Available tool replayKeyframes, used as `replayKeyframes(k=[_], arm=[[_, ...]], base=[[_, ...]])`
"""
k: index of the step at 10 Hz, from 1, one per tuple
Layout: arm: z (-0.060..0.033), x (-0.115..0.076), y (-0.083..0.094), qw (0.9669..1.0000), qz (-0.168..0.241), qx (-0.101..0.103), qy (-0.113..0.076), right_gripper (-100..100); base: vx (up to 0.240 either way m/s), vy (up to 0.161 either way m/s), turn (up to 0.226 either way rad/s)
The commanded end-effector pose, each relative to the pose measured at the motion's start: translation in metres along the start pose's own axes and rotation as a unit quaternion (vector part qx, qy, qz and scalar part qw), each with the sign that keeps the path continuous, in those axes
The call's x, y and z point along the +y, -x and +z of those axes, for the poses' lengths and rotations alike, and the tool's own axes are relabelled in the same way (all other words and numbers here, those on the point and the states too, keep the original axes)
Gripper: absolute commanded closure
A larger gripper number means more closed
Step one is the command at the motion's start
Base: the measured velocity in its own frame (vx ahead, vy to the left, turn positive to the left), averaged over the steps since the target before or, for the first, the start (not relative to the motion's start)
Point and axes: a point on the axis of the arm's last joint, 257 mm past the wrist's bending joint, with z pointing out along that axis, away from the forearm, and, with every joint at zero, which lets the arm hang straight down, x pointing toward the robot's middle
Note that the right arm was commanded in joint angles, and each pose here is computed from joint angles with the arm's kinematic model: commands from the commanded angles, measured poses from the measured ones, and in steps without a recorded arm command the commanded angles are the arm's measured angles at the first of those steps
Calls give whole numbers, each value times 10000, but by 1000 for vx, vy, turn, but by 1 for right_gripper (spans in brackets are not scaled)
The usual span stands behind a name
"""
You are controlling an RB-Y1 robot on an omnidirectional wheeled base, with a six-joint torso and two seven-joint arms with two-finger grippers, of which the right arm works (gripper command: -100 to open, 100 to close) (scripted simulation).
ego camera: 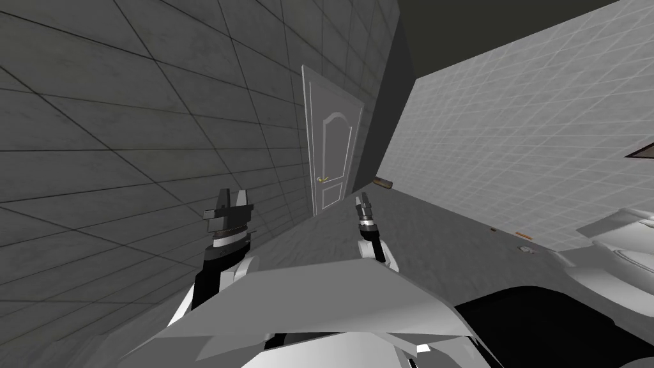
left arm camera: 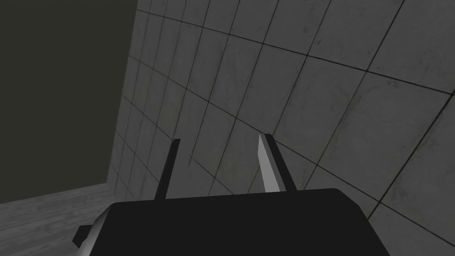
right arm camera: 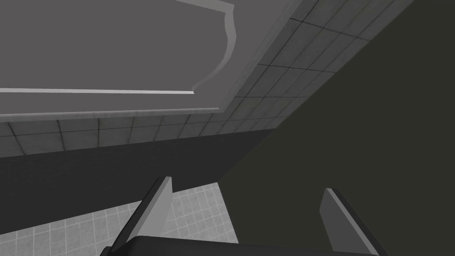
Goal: Pull the door open
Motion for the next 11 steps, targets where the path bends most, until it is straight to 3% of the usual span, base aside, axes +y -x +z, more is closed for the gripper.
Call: replayKeyframes(k=[1,7,11], arm=[[5,-151,-13,9999,3,37,-104,-100],[-6,-713,-28,9986,6,152,-504,-100],[-15,-984,-24,9973,5,196,-704,-100]], base=[[88,-38,119],[88,-47,132],[65,-35,101]])
